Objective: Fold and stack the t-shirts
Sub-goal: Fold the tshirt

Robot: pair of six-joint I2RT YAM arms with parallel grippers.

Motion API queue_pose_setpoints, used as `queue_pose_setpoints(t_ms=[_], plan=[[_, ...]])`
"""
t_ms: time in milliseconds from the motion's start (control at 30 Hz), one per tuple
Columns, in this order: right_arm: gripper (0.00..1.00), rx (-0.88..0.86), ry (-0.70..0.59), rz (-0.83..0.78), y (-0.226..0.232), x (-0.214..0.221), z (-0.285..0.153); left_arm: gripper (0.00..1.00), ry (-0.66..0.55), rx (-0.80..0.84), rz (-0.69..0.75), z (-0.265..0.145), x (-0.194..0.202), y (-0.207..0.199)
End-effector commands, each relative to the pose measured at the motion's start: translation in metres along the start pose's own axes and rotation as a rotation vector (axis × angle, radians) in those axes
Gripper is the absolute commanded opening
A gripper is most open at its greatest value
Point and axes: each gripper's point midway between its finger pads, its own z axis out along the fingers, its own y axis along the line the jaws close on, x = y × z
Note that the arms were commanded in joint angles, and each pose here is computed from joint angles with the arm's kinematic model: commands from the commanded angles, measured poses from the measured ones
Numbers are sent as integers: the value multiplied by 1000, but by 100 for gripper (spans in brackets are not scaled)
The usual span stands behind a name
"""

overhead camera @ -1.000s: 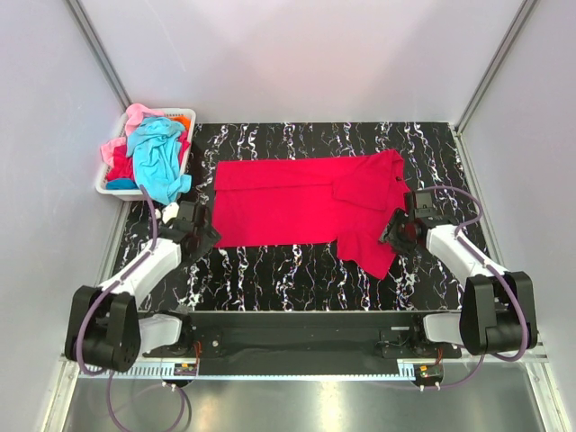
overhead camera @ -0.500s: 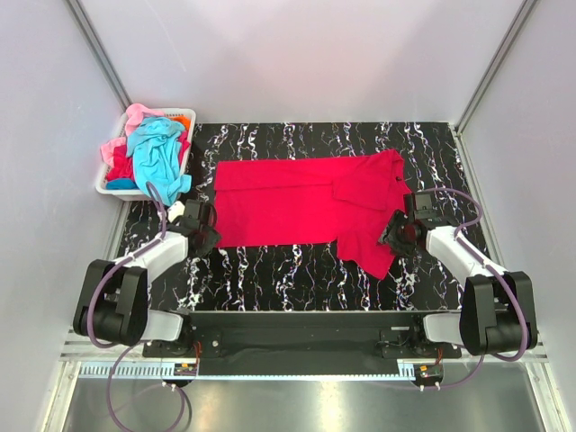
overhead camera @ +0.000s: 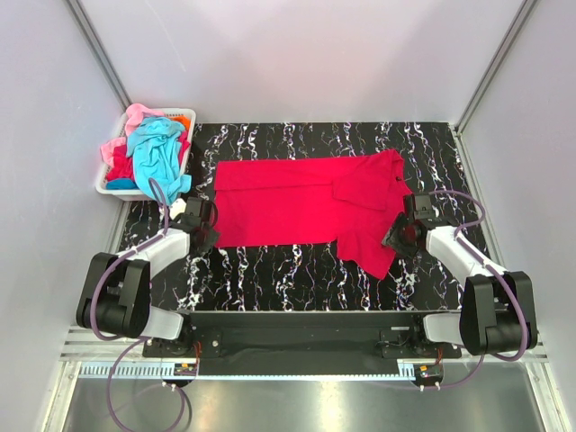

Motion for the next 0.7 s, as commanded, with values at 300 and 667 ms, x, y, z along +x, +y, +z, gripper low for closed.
queue_pose_setpoints(t_ms=[300, 667], plan=[[52, 40, 70, 82, -16, 30, 0, 0, -35, 30, 18, -2, -12, -11], [46, 4, 136, 90, -8, 62, -12, 0, -24, 47, 18, -3, -11, -13]])
